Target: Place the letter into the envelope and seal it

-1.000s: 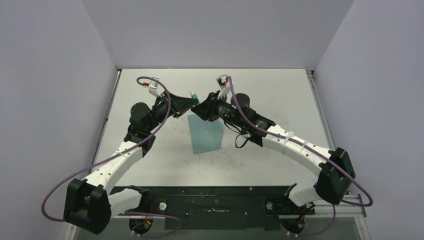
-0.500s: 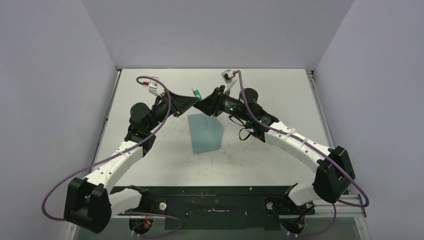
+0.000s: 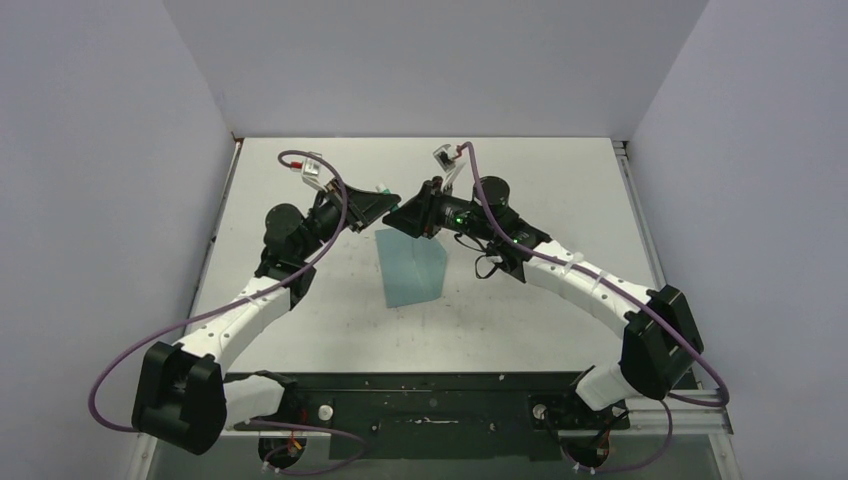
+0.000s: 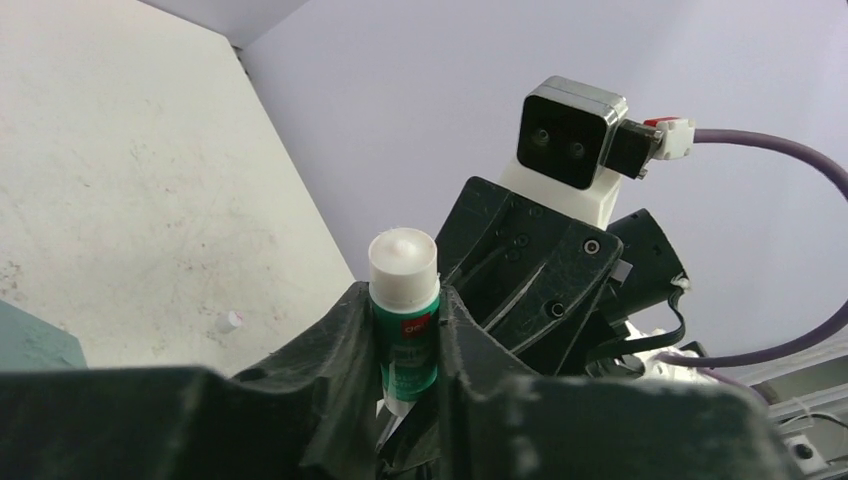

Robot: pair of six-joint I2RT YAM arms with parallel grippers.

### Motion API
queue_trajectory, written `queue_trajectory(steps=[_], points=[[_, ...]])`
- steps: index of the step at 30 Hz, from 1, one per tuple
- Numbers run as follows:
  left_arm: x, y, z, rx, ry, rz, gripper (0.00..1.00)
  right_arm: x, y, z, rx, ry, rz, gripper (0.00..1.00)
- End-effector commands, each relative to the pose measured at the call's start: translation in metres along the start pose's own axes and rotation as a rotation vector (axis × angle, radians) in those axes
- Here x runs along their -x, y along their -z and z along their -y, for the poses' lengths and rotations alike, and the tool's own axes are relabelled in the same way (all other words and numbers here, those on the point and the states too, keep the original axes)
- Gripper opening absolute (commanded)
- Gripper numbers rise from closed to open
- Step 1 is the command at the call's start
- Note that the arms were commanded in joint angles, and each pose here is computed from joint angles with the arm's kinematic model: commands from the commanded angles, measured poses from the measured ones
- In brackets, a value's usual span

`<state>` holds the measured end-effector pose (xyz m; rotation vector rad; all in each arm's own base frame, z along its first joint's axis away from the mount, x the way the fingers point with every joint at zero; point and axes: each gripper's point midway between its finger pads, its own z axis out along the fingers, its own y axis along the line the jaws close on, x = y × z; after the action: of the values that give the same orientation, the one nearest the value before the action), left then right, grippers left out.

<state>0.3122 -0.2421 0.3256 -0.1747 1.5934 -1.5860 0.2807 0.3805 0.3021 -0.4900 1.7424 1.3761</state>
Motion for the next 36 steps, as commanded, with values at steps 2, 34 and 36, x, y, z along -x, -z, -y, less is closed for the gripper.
queue_trajectory(steps=[2,34,36], points=[[0.005,-0.003,0.025,-0.086,-0.045,0.005,0.00,0.027,0.002,-0.018,0.088,0.030,0.071,0.05],[0.024,0.001,0.037,-0.039,-0.038,0.062,0.00,0.048,0.004,-0.018,0.007,0.014,0.138,0.09],[0.027,0.002,0.044,-0.069,-0.051,0.071,0.00,0.057,0.010,-0.016,0.050,-0.093,0.168,0.05]])
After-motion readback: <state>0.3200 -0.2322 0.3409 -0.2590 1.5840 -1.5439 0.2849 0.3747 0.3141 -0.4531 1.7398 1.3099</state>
